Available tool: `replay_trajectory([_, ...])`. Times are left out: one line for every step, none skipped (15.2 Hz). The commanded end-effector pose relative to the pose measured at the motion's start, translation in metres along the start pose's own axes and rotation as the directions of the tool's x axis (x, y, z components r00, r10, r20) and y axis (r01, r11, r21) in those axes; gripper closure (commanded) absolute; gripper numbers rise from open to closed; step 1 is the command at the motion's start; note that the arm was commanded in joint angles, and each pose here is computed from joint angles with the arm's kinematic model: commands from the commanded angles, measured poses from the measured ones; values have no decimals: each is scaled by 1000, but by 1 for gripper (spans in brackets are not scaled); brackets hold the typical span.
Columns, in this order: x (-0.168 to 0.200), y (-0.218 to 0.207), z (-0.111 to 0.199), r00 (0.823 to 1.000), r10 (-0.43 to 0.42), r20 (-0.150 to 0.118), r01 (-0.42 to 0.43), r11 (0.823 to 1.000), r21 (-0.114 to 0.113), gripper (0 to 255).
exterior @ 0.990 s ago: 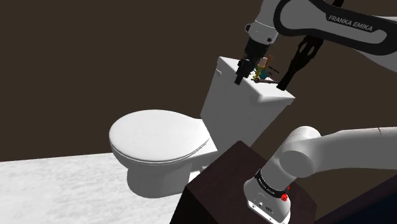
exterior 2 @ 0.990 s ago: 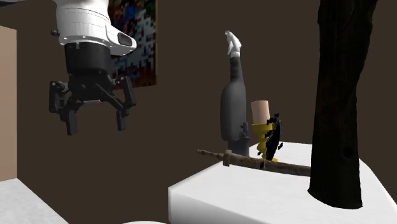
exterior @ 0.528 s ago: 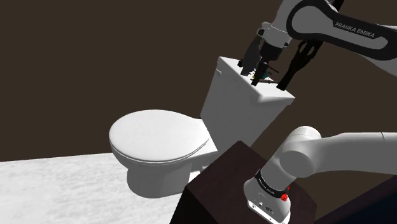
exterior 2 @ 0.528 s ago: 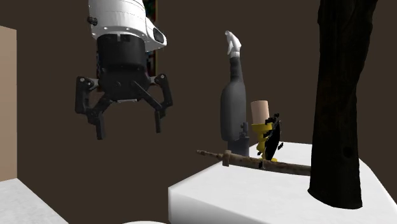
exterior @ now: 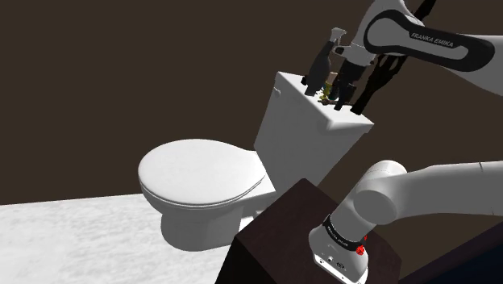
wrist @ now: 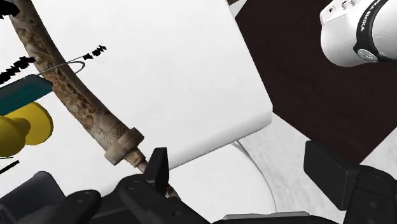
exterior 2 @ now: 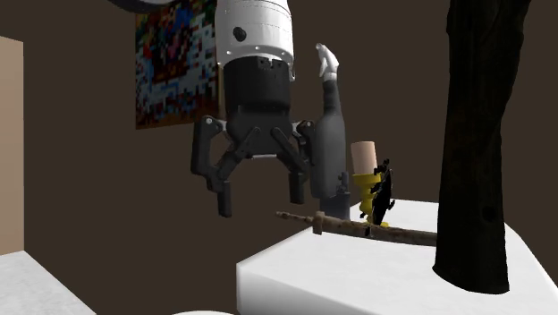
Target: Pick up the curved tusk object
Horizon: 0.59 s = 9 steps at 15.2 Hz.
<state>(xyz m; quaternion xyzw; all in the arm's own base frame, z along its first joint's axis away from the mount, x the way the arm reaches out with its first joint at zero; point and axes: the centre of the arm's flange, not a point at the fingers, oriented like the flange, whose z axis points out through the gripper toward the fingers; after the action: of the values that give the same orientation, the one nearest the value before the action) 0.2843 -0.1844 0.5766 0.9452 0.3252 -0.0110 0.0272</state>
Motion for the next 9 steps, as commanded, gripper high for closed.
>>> replay_trajectory([-30, 15, -10, 996, -76, -50, 74, 997, -32, 0])
replay_trajectory([-37, 26, -9, 993, -110, -50, 108, 994, -32, 0])
replay_trajectory([-44, 38, -8, 988, -144, -51, 142, 989, -32, 0])
replay_trajectory([-50, 50, -7, 983, -178, -52, 176, 984, -32, 0])
replay_trajectory([-56, 62, -6, 976, -212, -52, 210, 977, -32, 0])
replay_trajectory([-62, 74, -5, 968, -245, -53, 244, 969, -32, 0])
replay_trajectory([-67, 87, -4, 959, -279, -53, 277, 960, -33, 0])
replay_trajectory([-71, 100, -2, 949, -311, -54, 310, 950, -33, 0])
replay_trajectory([-75, 113, -1, 937, -344, -54, 343, 939, -33, 0])
